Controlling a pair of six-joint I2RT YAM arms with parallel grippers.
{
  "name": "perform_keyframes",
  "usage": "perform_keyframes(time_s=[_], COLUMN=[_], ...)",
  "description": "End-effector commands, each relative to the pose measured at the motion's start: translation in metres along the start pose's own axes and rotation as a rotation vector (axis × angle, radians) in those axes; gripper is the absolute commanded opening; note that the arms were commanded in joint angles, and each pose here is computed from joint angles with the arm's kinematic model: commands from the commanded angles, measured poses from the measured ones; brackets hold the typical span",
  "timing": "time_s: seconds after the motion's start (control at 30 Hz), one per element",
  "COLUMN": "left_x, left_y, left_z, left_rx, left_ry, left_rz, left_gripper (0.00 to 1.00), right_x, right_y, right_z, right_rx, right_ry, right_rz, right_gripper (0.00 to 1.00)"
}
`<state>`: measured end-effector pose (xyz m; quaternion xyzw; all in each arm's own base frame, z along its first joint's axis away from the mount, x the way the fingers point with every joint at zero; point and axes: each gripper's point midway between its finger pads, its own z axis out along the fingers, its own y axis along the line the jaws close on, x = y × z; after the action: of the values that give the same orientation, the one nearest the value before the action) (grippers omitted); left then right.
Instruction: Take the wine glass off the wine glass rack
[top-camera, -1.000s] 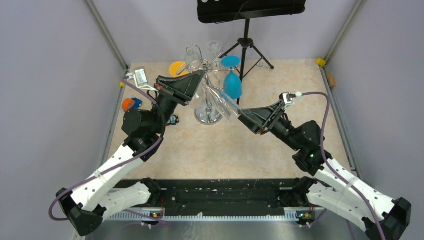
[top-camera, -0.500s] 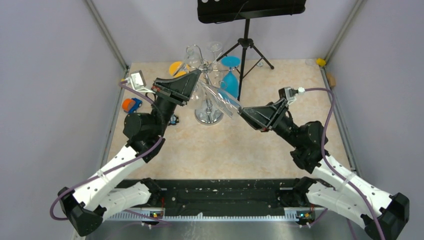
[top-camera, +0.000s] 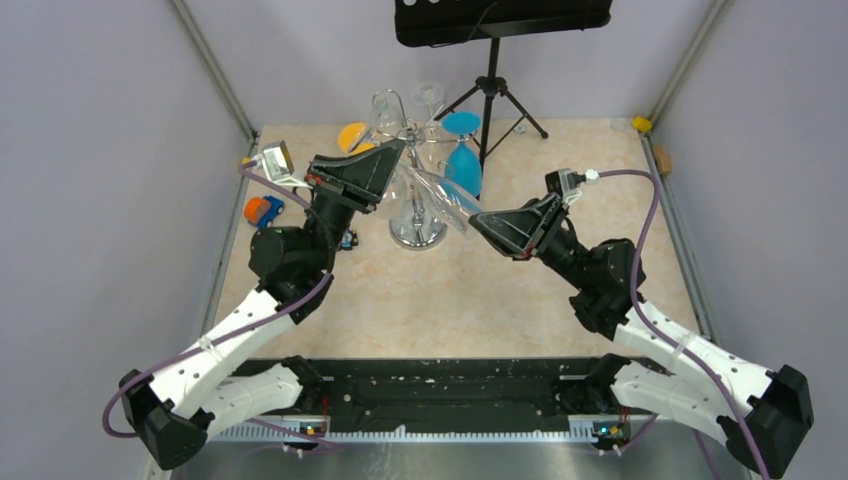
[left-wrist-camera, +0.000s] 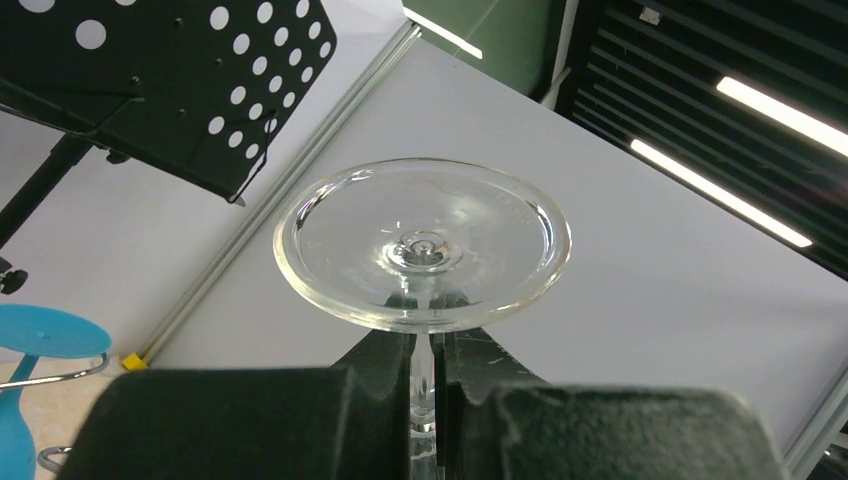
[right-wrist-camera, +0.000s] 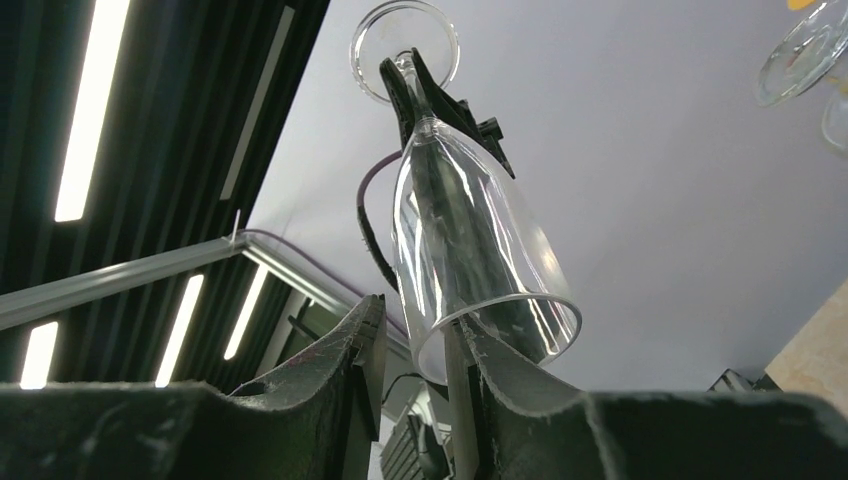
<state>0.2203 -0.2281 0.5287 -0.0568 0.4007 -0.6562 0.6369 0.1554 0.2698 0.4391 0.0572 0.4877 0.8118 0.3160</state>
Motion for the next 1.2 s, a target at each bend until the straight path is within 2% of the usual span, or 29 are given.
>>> perform_keyframes(time_s=[0.0, 0.17, 0.33, 0.37, 0.43, 0.57, 0.67, 0.77, 0.97, 1.07, 1.17], left_x=[-0.007, -0.001, 0.0, 0.0, 0.001, 0.001, 0.0, -0.001, 0.003, 0.007, 0.01], left_y=[-0.022, -0.031, -0.034, -0.034, -0.034, -0.033, -0.032, -0.032, -0.019, -0.001, 0.021], left_z=[-0.002, -0.007, -0.01, -0.011, -0.012, -0.016, -0.019, -0.023, -0.035, -0.044, -0.056], left_rx=[0.111, 0.189, 0.22, 0.223, 0.224, 0.218, 0.205, 0.184, 0.087, 0.004, -0.077], left_ry=[-0.03, -0.013, -0.016, -0.016, -0.015, -0.014, -0.01, 0.008, 0.074, 0.117, 0.156], left_rz=[0.027, 0.043, 0.066, 0.067, 0.068, 0.07, 0.076, 0.101, 0.176, 0.241, 0.353], left_gripper=[0.0, 0.0, 0.02, 0.05, 0.13, 0.43, 0.59, 0.67, 0.74, 0.78, 0.82], right_x=[-0.003, -0.005, -0.007, -0.007, -0.008, -0.011, -0.014, -0.017, -0.026, -0.04, -0.056], right_y=[0.045, 0.044, 0.047, 0.048, 0.047, 0.049, 0.052, 0.057, 0.065, 0.077, 0.071], right_z=[0.002, 0.001, 0.0, 0.001, 0.001, 0.001, 0.001, 0.002, 0.003, 0.003, 0.003], right_rx=[-0.161, -0.169, -0.185, -0.185, -0.183, -0.189, -0.196, -0.2, -0.182, -0.134, 0.07], right_ry=[-0.022, -0.039, -0.05, -0.052, -0.058, -0.072, -0.089, -0.105, -0.157, -0.226, -0.255], right_rz=[-0.027, -0.013, -0.008, -0.008, -0.008, -0.016, -0.032, -0.057, -0.123, -0.257, -0.434], right_gripper=[0.29, 0.26, 0.06, 0.0, 0.0, 0.0, 0.0, 0.0, 0.0, 0.0, 0.0])
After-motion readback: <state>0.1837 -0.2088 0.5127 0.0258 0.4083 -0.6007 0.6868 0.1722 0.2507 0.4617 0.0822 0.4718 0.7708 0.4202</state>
